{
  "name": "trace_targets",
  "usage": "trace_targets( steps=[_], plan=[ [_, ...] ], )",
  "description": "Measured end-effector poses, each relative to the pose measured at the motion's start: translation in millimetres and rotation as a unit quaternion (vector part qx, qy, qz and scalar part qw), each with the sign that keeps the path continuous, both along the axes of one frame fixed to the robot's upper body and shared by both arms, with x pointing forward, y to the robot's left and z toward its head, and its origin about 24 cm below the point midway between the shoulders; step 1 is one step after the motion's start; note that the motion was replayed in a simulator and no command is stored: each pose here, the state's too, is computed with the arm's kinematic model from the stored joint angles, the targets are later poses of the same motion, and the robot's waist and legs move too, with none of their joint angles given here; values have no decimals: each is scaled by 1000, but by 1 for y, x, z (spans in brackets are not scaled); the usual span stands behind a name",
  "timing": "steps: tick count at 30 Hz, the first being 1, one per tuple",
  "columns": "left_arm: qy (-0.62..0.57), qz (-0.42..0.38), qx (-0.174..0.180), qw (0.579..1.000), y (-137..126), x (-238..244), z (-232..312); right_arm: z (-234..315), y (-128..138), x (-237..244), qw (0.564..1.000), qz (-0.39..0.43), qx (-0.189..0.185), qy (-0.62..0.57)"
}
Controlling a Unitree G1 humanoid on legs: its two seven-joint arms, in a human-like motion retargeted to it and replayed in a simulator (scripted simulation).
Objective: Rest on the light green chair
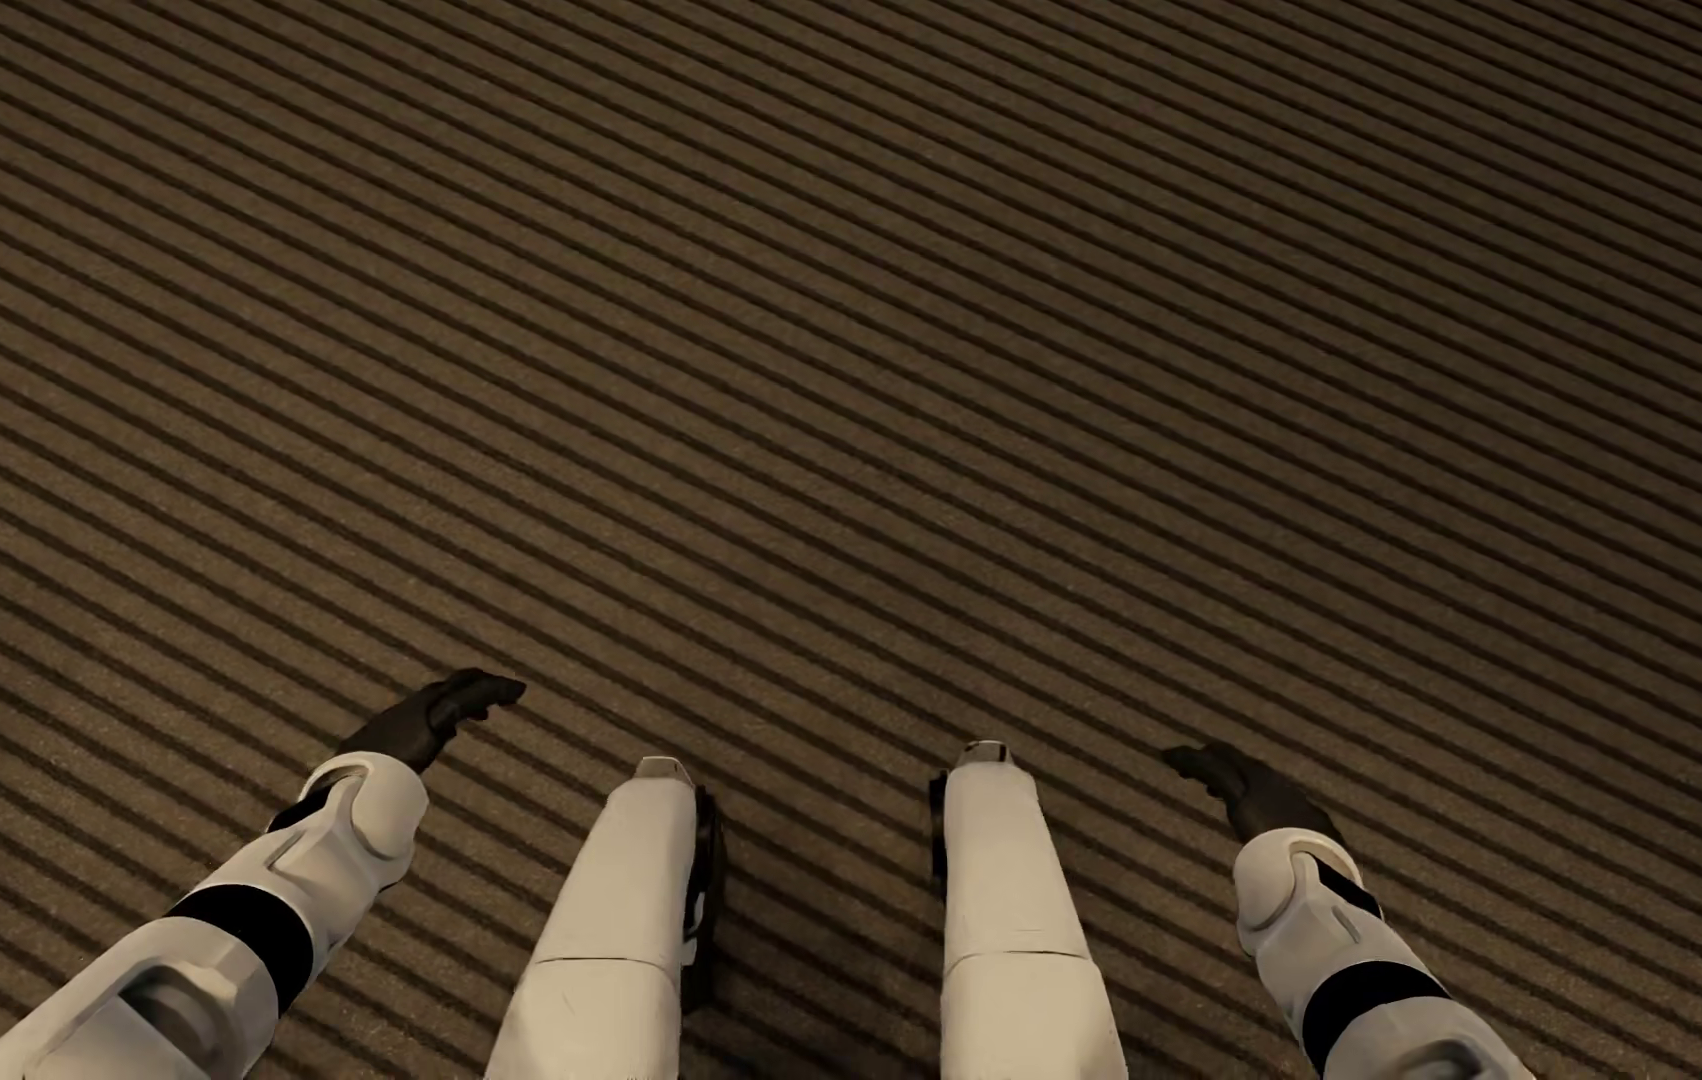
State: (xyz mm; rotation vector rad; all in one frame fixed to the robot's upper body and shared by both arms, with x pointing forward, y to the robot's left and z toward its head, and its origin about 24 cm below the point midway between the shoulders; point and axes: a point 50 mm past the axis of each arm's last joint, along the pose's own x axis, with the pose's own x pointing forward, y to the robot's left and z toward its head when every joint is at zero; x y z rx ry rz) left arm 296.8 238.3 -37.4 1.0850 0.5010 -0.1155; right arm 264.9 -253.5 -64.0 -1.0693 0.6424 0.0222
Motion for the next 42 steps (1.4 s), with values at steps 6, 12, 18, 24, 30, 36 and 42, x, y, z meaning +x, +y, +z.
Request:
trace_targets(
  steps=[6,12,18,24,30,36,42],
  plan=[
    [-54,-41,-6,998,-26,33,31,36,12,41,997,40,-19,-61],
    [-105,-83,1,991,-46,57,62,67,25,71,992,65,-33,-107],
    [-151,-113,13,982,-62,77,96,104,40,100,983,86,-45,-154],
    [-153,-131,7,979,-76,75,92,103,49,101,984,94,-37,-149],
    [-75,-112,10,991,-62,50,49,76,53,84,989,102,-5,-103],
    [-1,-79,-1,997,-52,28,16,53,59,68,993,115,20,-35],
    [5,-10,-27,1000,-38,18,3,37,45,56,998,56,30,-27]
  ],
)
